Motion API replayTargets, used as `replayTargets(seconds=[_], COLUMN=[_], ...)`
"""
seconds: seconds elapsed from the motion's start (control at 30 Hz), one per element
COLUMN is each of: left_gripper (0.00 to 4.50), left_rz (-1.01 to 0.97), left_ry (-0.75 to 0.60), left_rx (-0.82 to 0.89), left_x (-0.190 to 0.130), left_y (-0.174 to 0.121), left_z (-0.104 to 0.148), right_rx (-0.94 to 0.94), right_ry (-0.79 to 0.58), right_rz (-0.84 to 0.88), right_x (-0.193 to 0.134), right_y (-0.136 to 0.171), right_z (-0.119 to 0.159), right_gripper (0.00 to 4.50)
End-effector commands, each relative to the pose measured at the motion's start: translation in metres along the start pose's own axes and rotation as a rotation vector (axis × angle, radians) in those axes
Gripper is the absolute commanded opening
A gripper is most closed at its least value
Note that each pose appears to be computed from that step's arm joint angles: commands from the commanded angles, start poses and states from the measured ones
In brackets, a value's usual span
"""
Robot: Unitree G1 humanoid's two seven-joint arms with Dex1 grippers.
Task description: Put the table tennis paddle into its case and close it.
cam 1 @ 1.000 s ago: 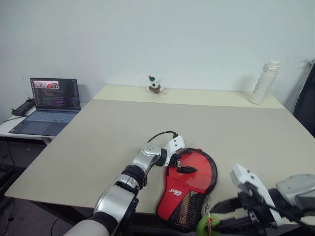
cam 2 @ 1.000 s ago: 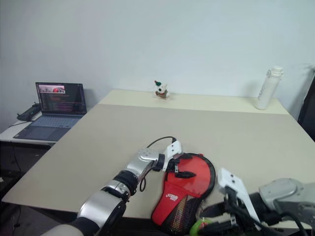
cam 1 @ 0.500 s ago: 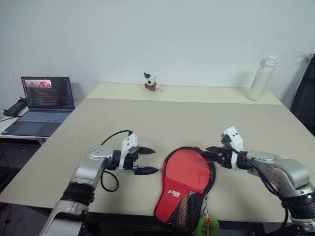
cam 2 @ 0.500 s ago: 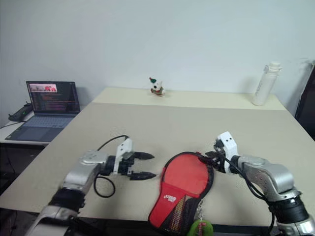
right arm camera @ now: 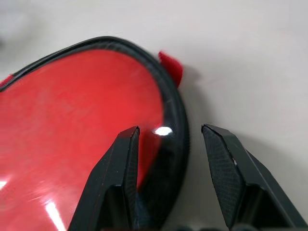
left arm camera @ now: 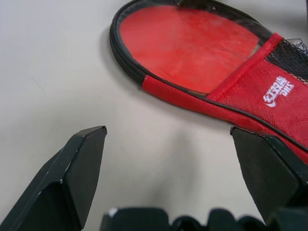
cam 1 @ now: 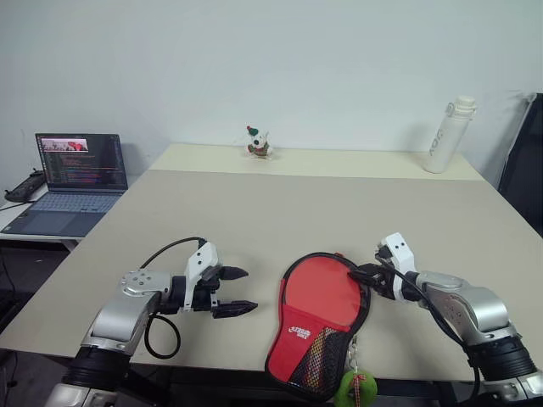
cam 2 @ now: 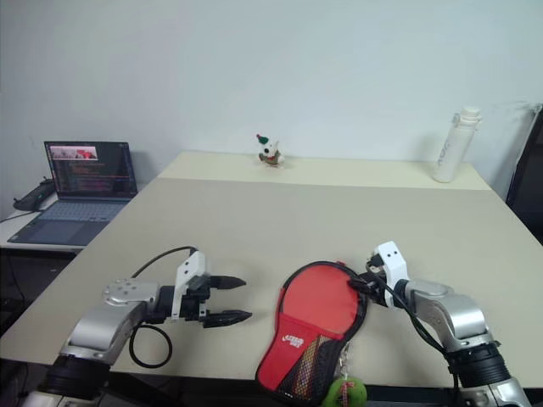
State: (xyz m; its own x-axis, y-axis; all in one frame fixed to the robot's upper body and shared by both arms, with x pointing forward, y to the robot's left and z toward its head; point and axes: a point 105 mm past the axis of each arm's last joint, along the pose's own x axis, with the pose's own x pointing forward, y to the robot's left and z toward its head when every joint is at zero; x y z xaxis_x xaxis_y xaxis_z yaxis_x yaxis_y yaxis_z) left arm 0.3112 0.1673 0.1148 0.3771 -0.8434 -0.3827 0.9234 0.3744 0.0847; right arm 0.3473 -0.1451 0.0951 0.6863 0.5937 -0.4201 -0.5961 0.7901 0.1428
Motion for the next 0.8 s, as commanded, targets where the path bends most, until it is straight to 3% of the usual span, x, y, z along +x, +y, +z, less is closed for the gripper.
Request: replayTargets(seconds=[0.03, 0.13, 0.17, 0.33, 0.53, 0.8], left_gripper=[4.50, 4.50, 4.50, 4.50, 4.50, 4.50], left_rz=[0.025, 0.035, 0.038, 0.048, 0.049, 0.047], left_ry=[-0.029, -0.022, -0.021, -0.015, -0.013, -0.002], left_rx=[0.036, 0.041, 0.042, 0.048, 0.052, 0.058], left_x=[-0.007, -0.008, -0.008, -0.008, -0.007, -0.007], left_y=[0.002, 0.004, 0.004, 0.003, 0.002, 0.000], left_z=[0.010, 0.007, 0.006, 0.003, 0.003, 0.001], right_rx=[-0.002, 0.010, 0.008, -0.027, -0.103, -0.164], right_ry=[-0.007, -0.010, -0.012, -0.024, -0.092, -0.127], right_rz=[0.025, 0.007, 0.004, 0.010, 0.049, 0.080], right_x=[0.004, 0.012, 0.014, 0.020, 0.035, 0.060], right_y=[0.010, 0.009, 0.009, 0.007, 0.009, 0.013], right_z=[0.004, 0.008, 0.009, 0.020, 0.062, 0.090], right_gripper=[1.06, 0.16, 0.05, 0.05, 0.05, 0.05])
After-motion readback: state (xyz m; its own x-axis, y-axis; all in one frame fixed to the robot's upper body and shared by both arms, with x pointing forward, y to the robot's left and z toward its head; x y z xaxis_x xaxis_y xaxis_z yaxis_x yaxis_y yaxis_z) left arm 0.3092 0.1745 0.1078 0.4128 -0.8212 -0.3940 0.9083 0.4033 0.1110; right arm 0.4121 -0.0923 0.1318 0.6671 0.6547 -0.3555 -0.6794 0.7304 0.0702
